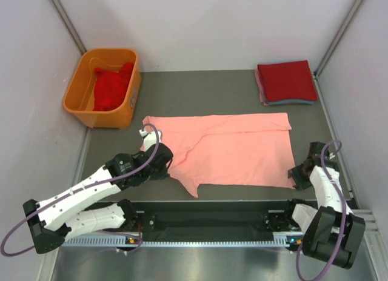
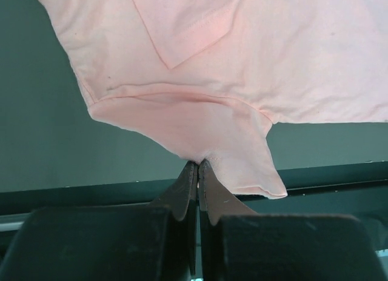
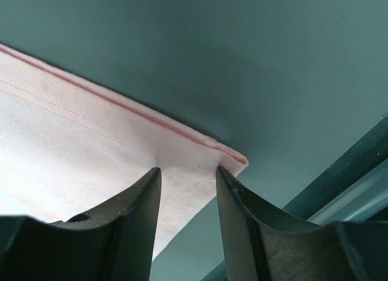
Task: Fold and stack the t-shirts
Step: Fold the tshirt
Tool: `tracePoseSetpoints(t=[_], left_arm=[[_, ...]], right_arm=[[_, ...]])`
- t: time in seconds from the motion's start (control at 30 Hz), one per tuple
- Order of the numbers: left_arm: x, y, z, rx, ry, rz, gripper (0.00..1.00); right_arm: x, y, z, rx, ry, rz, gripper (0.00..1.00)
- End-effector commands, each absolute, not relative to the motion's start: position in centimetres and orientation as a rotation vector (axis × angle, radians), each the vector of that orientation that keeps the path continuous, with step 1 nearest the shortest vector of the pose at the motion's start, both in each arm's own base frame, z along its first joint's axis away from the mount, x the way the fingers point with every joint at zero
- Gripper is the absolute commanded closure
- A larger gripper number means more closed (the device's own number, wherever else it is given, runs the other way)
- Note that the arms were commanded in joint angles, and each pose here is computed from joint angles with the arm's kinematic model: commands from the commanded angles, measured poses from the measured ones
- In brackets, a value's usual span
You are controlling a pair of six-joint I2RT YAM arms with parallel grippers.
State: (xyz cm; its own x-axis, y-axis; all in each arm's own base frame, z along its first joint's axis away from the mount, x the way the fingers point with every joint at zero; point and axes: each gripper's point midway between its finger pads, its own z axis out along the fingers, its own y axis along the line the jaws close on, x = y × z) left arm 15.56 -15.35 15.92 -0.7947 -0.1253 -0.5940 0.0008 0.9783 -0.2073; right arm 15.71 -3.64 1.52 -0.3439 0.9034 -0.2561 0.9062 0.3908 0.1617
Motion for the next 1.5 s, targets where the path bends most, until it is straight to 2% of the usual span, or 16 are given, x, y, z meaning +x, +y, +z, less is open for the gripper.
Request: tracePoseSetpoints(t=[0.0,0.1,0.17,0.2,0.23,0.27,0.33,0.6,0.8,1.2,1.33,1.47], left_arm=[[16.5,-16.2,17.3,-0.085,2.409,-0.333,1.00],[16.6,-16.4,17.2,-0.093,2.408,-0.351,1.00],[16.7,-16.6,17.1,-0.091,2.412,-0.346,1.00],[16.8,-16.6,17.2,-0.094,2.410,-0.349,1.00],[16.8,-16.7,17.3,-0.092,2.407,-0.347,1.00],[16.9,-16.6,17.3,-0.095,2.405,-0.341,1.00],[17.2,-16.6,17.6,-0.097,2.394,-0.335,1.00],[18.7,-16.0,17.6,-0.085,2.387,-0.256,1.00],[21.5,-14.6,18.1,-0.126,2.375,-0.216,1.00],[26.6,-13.8,18.7,-0.151,2.382,-0.217,1.00],[27.1,-13.3,18.6,-0.161,2.382,-0.200,1.00],[28.0,-13.7,18.3,-0.146,2.381,-0.222,1.00]], right_arm=[[15.5,-4.0,0.3,1.625,2.348,-0.045,0.57],[15.4,-4.0,0.0,1.639,2.368,-0.053,0.57],[15.5,-4.2,0.0,1.634,2.369,-0.069,0.61],[15.6,-4.4,0.1,1.629,2.363,-0.080,0.66],[15.5,-4.5,0.1,1.627,2.360,-0.091,0.82],[15.7,-4.7,0.2,1.617,2.349,-0.096,0.90],[15.9,-4.8,0.3,1.603,2.343,-0.088,1.00],[17.6,-5.3,2.3,1.483,2.308,-0.049,1.00],[19.9,-5.8,4.5,1.363,2.258,0.005,1.00],[22.5,-6.4,4.5,1.229,2.345,-0.008,1.00],[23.6,-7.4,5.2,1.185,2.388,-0.060,0.84],[24.0,-7.5,6.2,1.185,2.416,-0.067,0.78]])
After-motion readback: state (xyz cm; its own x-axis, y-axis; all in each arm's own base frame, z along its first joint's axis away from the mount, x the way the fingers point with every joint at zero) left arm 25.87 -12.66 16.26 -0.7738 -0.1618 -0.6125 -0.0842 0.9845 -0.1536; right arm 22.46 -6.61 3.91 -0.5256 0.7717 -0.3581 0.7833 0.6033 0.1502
